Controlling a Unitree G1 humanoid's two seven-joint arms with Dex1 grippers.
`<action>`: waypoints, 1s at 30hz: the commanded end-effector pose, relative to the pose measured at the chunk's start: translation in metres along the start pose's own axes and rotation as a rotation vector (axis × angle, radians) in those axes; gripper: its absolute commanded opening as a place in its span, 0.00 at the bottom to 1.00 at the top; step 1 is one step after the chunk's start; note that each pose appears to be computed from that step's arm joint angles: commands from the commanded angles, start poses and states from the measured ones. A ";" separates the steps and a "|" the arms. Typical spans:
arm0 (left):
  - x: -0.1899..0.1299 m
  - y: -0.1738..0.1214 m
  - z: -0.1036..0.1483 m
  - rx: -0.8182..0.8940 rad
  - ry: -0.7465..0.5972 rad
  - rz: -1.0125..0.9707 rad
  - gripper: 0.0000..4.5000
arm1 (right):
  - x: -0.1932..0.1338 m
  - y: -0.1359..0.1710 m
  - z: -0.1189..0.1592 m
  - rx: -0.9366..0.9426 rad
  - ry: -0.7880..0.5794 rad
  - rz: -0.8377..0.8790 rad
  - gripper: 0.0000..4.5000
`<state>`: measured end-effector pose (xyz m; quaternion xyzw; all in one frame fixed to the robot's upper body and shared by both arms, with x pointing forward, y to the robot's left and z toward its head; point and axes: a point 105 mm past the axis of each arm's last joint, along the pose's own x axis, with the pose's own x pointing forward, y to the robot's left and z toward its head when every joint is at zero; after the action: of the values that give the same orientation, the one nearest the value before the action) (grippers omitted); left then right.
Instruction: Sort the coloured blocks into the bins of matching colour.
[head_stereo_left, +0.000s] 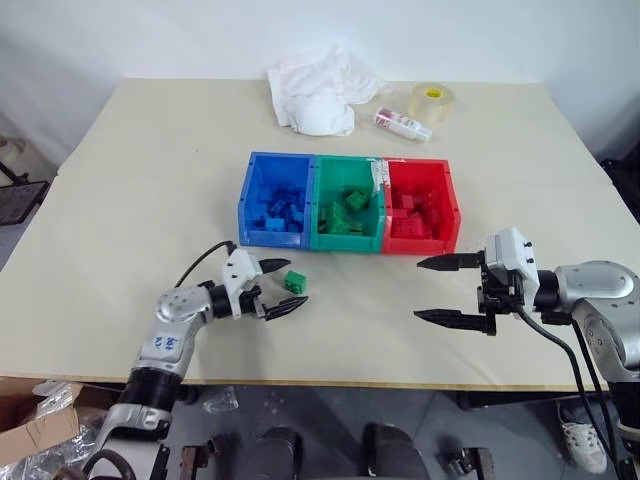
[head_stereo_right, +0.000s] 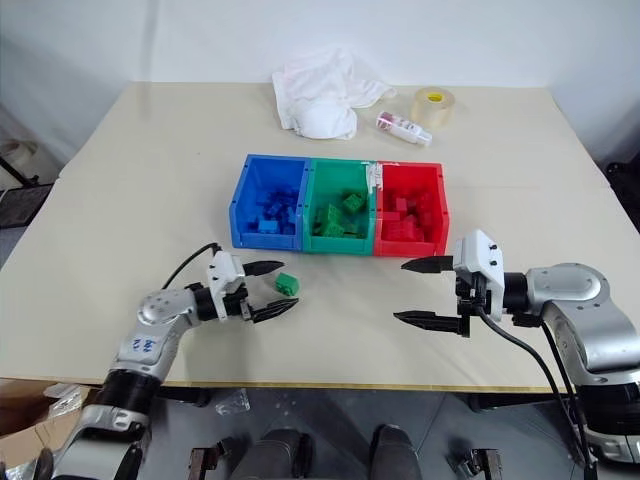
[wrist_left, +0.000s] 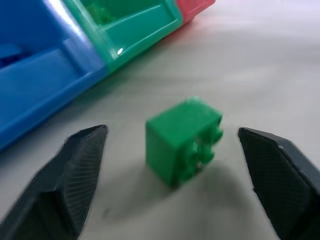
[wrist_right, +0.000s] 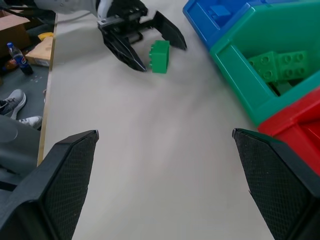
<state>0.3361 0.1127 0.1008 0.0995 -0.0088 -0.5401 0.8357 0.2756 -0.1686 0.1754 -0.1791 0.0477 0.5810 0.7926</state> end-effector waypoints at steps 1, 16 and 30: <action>0.004 0.000 -0.001 -0.007 0.000 -0.026 0.68 | -0.004 0.000 0.010 -0.027 -0.033 -0.031 1.00; 0.026 0.036 0.101 0.186 -0.196 -0.011 0.36 | -0.033 -0.005 0.014 -0.022 -0.080 -0.187 1.00; 0.098 0.072 0.133 0.212 -0.156 0.082 0.69 | -0.035 -0.002 0.026 -0.058 -0.120 -0.247 1.00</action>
<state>0.4245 0.0333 0.2316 0.1314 -0.1241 -0.5150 0.8379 0.2668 -0.1941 0.1979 -0.1626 -0.0117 0.4921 0.8551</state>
